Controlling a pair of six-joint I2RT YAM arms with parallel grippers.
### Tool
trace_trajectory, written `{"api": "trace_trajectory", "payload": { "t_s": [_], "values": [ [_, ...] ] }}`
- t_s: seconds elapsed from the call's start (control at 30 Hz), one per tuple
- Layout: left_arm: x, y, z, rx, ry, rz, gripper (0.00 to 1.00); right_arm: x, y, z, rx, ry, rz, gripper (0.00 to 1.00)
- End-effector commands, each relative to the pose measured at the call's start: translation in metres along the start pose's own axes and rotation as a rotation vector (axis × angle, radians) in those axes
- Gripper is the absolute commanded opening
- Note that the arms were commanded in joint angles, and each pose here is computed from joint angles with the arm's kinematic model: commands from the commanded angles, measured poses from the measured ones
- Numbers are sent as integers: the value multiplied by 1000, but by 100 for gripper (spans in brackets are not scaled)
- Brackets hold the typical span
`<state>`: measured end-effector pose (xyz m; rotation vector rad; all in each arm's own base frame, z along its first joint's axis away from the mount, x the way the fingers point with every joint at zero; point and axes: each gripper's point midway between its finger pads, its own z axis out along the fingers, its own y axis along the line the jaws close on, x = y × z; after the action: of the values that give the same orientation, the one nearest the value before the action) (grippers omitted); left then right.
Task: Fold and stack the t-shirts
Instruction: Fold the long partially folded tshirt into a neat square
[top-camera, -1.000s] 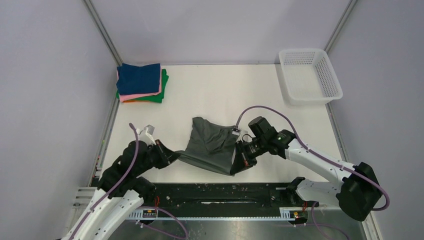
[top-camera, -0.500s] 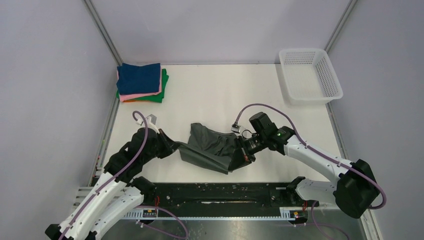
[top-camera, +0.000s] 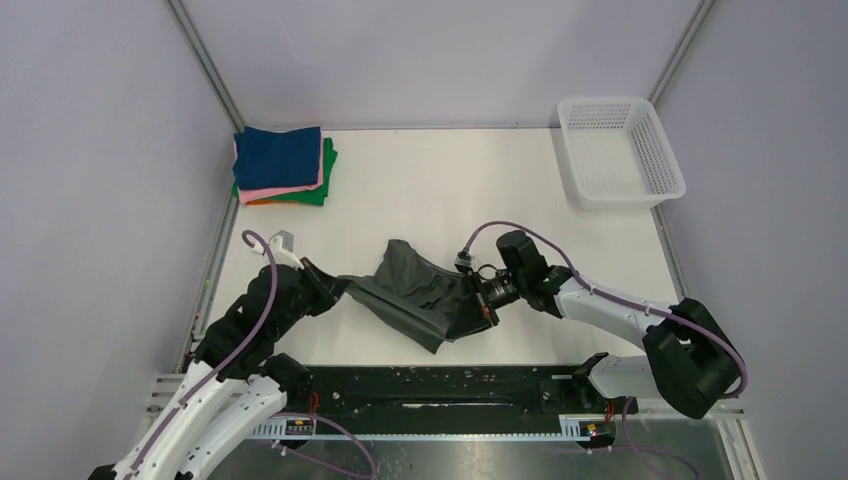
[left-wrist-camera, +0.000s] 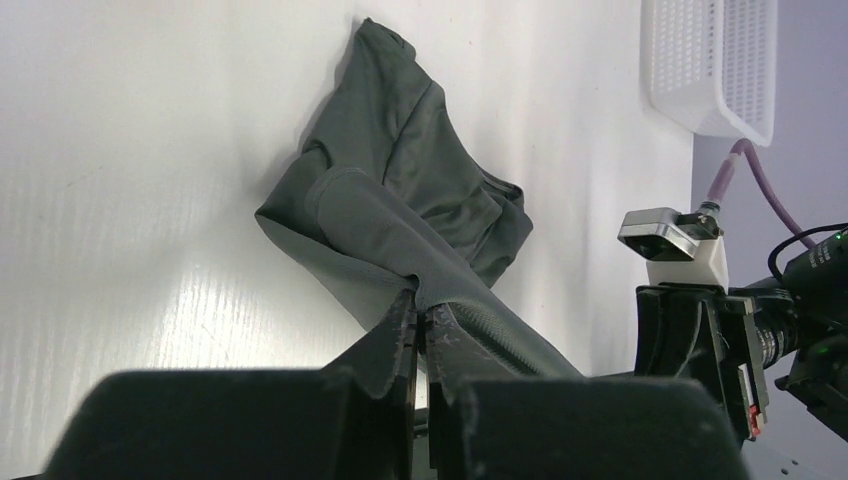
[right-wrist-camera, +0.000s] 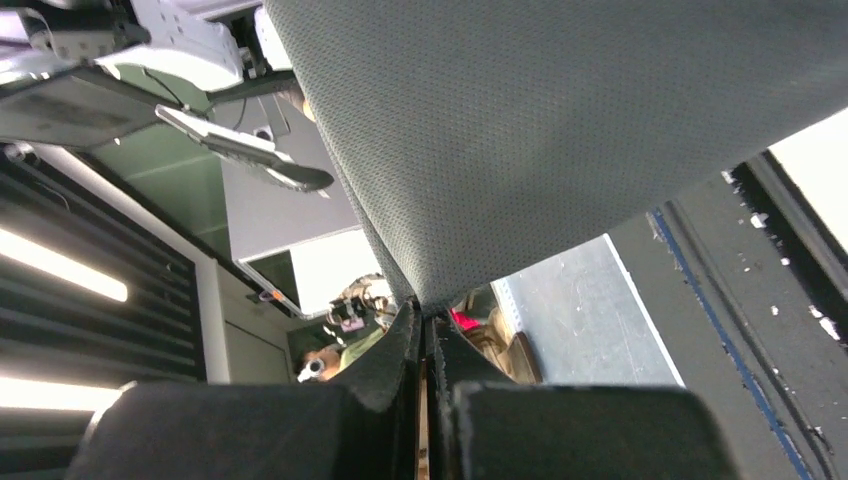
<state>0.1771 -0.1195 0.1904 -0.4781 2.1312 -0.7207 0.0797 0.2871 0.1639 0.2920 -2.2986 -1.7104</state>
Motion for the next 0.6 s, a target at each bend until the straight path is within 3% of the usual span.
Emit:
{"api": "trace_trajectory", "payload": {
  "t_s": [0.0,0.57],
  "values": [
    [-34,6,9,-66,-166,-3,0,-7,1,-11,-58,14,22,0],
    [-64,-20,115,-186,-169,67,0,-89,-52,-46,51,-241,183,0]
  ]
}}
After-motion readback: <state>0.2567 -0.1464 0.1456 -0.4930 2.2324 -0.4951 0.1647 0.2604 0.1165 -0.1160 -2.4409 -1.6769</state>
